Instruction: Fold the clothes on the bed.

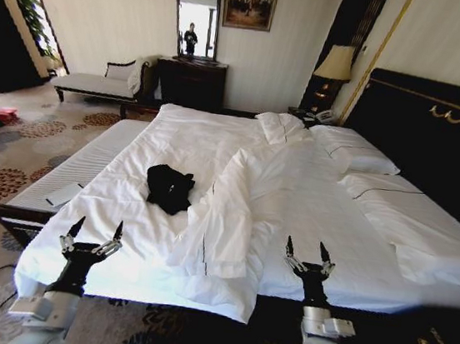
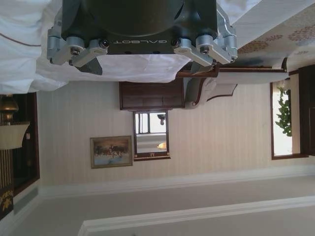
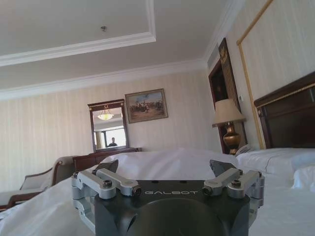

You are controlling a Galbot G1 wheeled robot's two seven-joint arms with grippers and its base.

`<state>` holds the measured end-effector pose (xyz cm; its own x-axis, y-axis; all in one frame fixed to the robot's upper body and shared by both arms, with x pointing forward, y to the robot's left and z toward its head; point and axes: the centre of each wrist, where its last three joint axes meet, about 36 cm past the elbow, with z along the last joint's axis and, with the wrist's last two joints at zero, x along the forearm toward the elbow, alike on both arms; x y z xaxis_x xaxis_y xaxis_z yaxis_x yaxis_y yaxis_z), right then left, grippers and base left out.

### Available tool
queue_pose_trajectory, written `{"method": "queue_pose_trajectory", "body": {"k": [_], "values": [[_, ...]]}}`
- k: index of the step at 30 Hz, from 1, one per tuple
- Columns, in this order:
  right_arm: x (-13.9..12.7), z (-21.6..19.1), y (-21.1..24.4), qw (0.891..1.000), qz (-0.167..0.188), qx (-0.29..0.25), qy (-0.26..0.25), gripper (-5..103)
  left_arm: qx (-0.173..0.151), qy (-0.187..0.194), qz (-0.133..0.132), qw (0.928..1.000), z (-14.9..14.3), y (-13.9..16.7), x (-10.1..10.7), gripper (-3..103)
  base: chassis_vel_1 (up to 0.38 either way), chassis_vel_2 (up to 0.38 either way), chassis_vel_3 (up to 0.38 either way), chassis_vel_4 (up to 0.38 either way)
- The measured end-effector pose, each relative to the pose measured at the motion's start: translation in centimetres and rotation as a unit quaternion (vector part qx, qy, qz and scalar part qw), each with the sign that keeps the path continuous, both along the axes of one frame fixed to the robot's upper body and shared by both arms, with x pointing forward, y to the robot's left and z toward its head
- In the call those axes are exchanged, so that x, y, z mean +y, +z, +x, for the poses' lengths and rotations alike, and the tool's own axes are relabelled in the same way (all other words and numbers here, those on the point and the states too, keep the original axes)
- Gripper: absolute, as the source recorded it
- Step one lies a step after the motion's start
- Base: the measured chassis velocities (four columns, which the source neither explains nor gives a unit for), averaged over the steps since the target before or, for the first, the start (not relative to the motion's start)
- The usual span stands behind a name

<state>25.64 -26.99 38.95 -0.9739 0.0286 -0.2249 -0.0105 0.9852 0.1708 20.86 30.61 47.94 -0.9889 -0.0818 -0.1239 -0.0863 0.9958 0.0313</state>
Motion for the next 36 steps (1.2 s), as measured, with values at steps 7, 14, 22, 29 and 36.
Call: {"method": "queue_pose_trajectory", "body": {"k": [7,14,22,29,36], "values": [[1.1,-0.8,5.3,0.978,0.167,0.102,0.067,100,0.007,-0.002,-0.063,0.998,-0.3,3.5,-1.4,100,0.0,0.0,0.0,0.0],[2.2,-1.2,9.3,0.924,0.273,0.209,0.168,100,0.029,0.011,-0.07,0.9971,-0.2,3.7,-1.0,100,0.0,0.0,0.0,0.0],[2.6,-1.1,6.0,0.923,0.231,0.237,0.199,100,0.05,0.042,-0.065,0.9958,-0.4,4.0,-0.3,100,0.0,0.0,0.0,0.0],[2.7,0.1,3.7,0.927,0.212,0.233,0.204,100,0.041,0.066,-0.067,0.9947,-0.4,4.9,1.2,100,0.0,0.0,0.0,0.0],[3.0,1.5,1.9,0.926,0.201,0.225,0.225,100,0.035,0.072,-0.055,0.9953,-0.4,5.5,1.8,100,0.0,0.0,0.0,0.0]]}}
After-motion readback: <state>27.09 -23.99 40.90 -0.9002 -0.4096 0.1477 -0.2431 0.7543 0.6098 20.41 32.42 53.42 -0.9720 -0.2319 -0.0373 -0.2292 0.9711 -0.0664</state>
